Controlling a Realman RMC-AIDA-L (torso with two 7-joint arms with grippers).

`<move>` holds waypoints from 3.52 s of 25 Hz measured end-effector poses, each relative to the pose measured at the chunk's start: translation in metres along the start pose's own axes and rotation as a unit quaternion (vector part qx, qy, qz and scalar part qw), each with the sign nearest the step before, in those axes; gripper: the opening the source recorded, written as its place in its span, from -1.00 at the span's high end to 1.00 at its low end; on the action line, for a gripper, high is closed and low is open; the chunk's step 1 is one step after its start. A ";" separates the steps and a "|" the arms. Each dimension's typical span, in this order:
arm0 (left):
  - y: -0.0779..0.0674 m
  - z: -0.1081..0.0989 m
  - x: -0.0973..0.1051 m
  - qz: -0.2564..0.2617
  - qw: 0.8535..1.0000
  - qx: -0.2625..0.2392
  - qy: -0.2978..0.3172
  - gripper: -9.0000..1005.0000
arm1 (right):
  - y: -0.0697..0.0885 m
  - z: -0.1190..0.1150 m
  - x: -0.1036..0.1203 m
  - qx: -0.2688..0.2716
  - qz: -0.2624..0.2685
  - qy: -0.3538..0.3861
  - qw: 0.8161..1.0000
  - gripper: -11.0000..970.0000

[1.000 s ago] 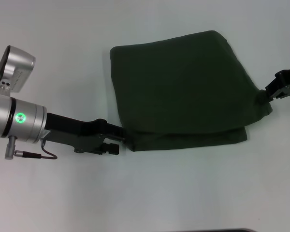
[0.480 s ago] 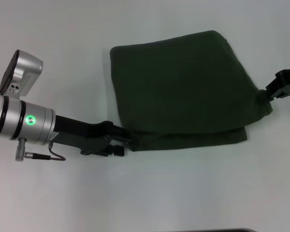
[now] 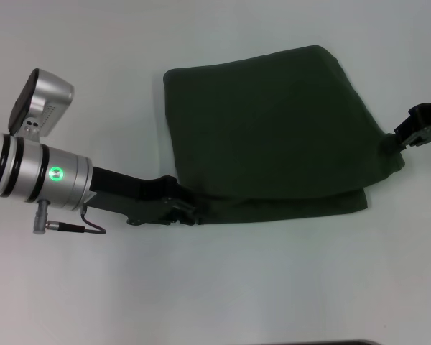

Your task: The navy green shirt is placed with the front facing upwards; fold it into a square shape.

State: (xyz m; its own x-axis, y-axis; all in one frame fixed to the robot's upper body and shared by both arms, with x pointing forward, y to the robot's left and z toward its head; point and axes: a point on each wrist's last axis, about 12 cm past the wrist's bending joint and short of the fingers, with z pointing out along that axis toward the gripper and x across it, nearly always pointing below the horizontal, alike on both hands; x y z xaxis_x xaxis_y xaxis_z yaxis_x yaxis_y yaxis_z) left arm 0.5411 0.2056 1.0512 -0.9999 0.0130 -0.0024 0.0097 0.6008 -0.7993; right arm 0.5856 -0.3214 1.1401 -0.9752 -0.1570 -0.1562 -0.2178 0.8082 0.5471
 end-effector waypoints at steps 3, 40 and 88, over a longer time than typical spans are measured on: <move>-0.002 0.002 -0.001 0.005 1.000 -0.006 0.009 -0.04 | 0.000 0.000 0.000 -0.001 0.001 -0.001 1.000 0.92; 0.007 -0.017 -0.001 0.007 0.999 -0.032 0.019 0.73 | 0.001 0.000 -0.003 -0.003 0.001 -0.004 1.000 0.91; -0.013 -0.027 -0.019 0.038 0.998 0.016 -0.036 0.19 | -0.002 0.034 0.004 -0.008 0.044 0.010 0.999 0.28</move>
State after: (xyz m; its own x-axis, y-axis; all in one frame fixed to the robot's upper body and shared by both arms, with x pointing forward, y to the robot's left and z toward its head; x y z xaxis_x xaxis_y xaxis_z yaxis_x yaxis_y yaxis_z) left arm 0.5600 0.2191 1.0775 -0.9943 -0.0011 -0.1068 0.0868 0.5739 -0.8143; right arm 0.5838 -0.3040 1.1104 -0.9911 -0.0965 -0.0912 -0.1314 0.8102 0.5712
